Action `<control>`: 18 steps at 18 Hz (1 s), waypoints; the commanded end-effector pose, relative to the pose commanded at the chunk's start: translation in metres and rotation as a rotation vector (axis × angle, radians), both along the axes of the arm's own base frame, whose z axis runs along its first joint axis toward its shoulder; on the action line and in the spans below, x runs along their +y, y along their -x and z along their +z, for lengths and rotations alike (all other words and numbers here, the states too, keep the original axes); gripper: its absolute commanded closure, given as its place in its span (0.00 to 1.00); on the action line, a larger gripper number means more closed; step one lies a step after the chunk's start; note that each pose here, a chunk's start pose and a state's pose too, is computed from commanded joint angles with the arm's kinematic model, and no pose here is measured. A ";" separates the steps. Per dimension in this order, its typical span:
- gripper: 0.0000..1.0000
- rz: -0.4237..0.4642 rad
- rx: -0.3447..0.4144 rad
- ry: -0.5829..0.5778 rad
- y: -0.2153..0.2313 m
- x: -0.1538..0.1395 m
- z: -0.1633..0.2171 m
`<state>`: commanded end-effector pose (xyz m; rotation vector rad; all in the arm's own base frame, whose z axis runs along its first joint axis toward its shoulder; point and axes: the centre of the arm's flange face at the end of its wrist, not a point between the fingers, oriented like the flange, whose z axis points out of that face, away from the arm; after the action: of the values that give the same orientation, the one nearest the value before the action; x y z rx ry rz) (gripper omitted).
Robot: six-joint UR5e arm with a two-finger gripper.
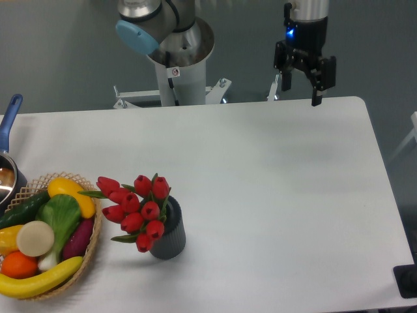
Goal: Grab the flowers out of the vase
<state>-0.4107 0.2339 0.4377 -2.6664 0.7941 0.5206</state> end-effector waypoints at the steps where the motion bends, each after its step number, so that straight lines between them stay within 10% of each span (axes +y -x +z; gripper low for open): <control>1: 0.00 0.011 -0.004 -0.004 0.000 0.001 0.000; 18: 0.00 0.289 -0.261 -0.185 -0.013 0.053 -0.015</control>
<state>-0.3977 0.2865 0.4231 -2.6134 0.2748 0.2849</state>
